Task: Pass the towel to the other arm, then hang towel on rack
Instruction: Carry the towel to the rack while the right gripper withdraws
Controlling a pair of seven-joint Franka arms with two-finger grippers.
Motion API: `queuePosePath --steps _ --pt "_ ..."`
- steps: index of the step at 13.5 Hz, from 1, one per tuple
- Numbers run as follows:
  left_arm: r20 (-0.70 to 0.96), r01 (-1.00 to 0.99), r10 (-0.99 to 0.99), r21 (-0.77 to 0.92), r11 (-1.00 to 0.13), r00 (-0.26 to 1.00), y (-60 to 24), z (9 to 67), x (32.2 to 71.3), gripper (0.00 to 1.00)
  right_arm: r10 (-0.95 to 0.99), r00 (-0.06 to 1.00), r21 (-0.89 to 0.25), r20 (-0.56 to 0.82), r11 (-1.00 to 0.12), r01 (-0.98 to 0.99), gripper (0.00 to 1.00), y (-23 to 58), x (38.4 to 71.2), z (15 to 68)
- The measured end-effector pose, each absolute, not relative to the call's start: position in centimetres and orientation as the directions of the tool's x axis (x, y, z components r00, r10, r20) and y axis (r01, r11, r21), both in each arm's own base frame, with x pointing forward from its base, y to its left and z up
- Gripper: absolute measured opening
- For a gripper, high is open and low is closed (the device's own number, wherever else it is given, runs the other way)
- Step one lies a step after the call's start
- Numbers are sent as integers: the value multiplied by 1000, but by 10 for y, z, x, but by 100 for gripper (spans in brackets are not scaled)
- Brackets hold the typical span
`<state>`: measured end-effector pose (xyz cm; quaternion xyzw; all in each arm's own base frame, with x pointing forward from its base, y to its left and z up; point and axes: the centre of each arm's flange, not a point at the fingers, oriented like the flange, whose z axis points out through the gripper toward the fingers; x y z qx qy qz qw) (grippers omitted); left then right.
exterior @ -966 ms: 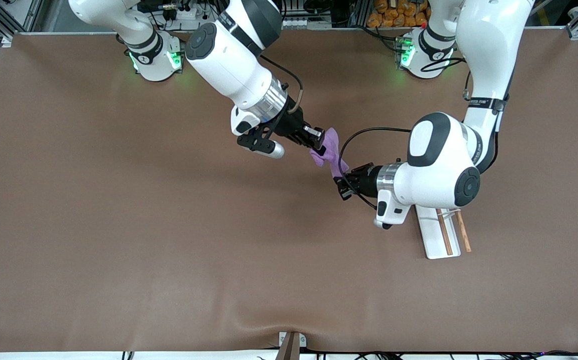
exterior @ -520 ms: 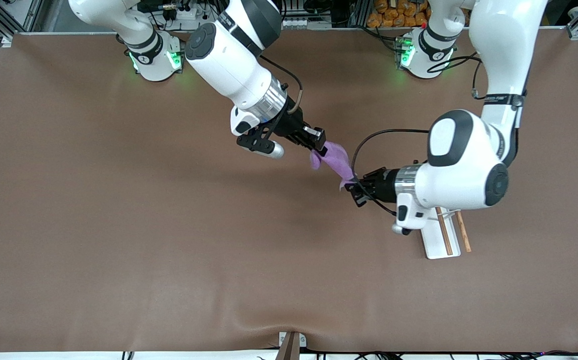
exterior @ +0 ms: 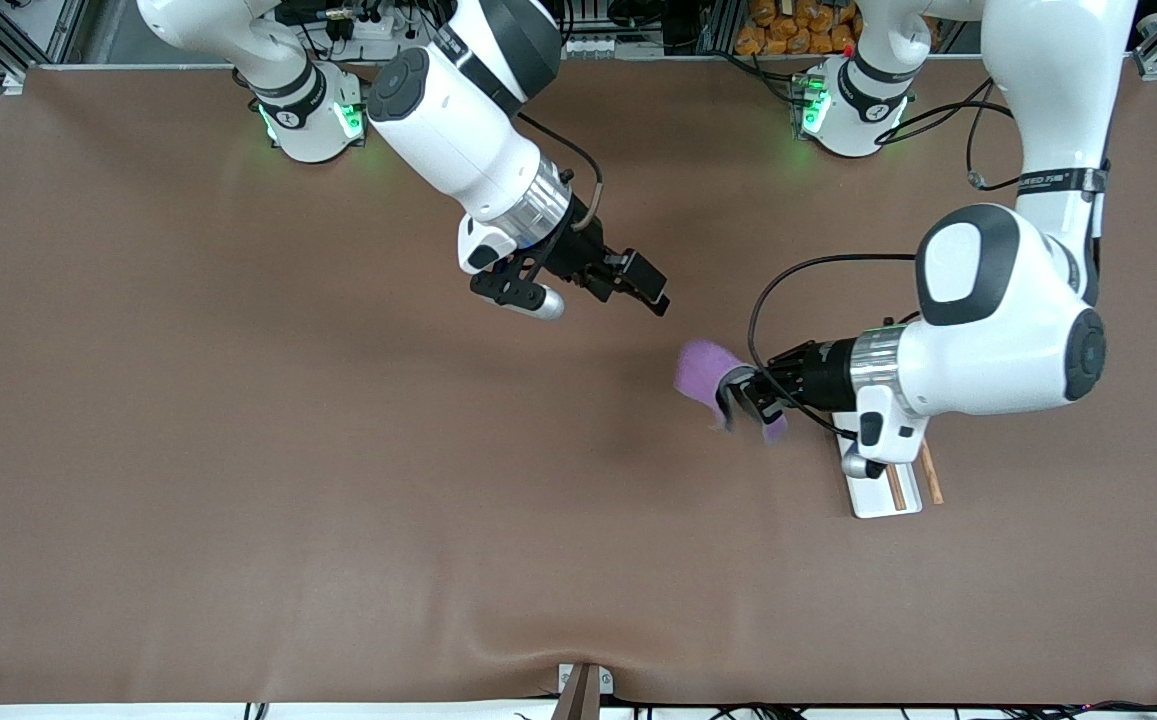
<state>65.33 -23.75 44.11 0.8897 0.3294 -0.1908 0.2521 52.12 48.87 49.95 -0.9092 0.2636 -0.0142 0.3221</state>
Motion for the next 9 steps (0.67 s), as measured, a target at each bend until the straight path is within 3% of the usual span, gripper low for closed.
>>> queuePosePath --steps 3,9 --pt "-462 616 435 382 -689 773 -226 451 656 2 -495 859 -588 -132 -658 -470 100 475 533 499" --pt "-277 343 229 498 -796 933 -181 457 668 2 -299 952 -495 -60 -819 -288 100 392 573 501"
